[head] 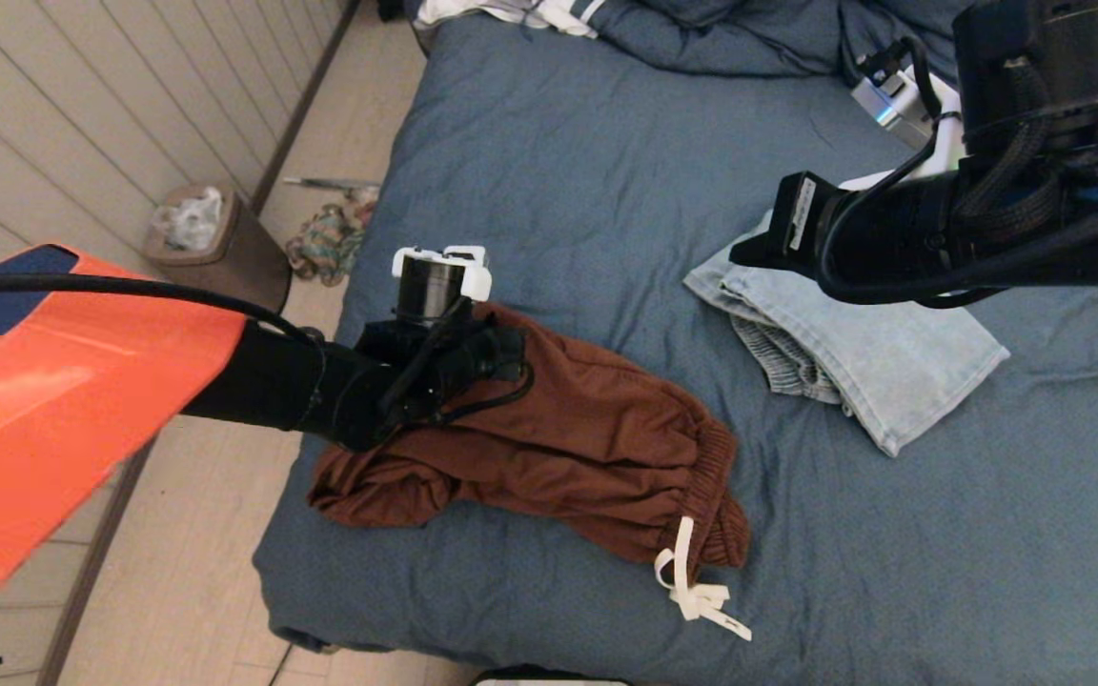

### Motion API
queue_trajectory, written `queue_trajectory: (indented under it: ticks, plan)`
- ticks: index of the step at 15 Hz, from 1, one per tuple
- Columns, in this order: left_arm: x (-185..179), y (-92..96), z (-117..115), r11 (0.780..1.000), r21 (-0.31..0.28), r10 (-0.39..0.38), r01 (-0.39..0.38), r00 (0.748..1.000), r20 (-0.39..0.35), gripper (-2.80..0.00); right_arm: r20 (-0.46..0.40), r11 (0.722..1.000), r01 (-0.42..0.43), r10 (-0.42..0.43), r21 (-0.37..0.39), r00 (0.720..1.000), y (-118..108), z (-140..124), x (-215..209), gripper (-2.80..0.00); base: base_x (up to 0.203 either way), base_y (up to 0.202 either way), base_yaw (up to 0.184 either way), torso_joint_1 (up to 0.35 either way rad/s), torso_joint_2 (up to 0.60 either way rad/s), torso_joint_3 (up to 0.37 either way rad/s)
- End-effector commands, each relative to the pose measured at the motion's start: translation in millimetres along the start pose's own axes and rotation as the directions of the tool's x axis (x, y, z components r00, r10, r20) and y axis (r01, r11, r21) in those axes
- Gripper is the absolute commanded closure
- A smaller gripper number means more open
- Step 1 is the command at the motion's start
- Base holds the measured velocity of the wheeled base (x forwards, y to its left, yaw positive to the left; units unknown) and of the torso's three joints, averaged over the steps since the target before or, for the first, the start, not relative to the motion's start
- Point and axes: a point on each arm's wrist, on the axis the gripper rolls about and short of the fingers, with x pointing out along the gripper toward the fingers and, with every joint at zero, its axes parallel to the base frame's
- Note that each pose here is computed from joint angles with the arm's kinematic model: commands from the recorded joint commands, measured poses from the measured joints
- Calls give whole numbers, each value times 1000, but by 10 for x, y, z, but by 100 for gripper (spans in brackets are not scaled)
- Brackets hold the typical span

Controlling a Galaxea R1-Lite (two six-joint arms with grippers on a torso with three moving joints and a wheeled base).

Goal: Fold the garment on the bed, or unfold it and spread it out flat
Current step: Unford the brown shorts

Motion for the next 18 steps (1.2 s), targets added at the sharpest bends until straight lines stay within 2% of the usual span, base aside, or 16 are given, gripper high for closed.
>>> queue_trajectory:
  ticks: [1, 4, 7, 11, 13, 14, 17, 18]
  plan:
    - [170, 180, -44, 999, -4, 48, -48, 999, -4, 0, 2, 1000, -1, 1, 3, 1000, 3, 3, -13, 0, 0, 0, 0, 0, 0, 0]
    - [240, 571, 165, 991, -25, 131, -130, 990, 52, 0, -2, 1000, 0, 0, 2, 1000, 2, -9, -11, 0, 0, 0, 0, 0, 0, 0]
    - [244, 1022, 416, 974, -50, 225, -220, 968, 114, 0, -5, 1000, 0, 0, 1, 1000, 3, -17, -3, 0, 0, 0, 0, 0, 0, 0]
    - [263, 1356, 536, 956, -55, 292, -287, 946, 141, 0, -4, 1000, -1, 1, 3, 1000, 4, -14, -9, 0, 0, 0, 0, 0, 0, 0]
    - [197, 1359, 543, 956, -61, 292, -287, 949, 123, 0, -1, 1000, 1, -1, 3, 1000, 0, -12, -13, 0, 0, 0, 0, 0, 0, 0]
    - [128, 1280, 531, 961, -62, 275, -269, 955, 111, 0, -8, 1000, 8, -8, 3, 1000, -9, -27, -1, 0, 0, 0, 0, 0, 0, 0]
    - [-155, 739, 401, 993, -33, 119, -118, 992, 49, 0, -64, 998, 66, -66, -1, 996, -158, -177, 64, 0, 0, 0, 0, 0, 0, 0]
    - [-172, 680, 411, 997, -30, 75, -74, 996, 38, 0, -60, 995, 95, -94, 9, 994, -260, -164, 52, 0, 0, 0, 0, 0, 0, 0]
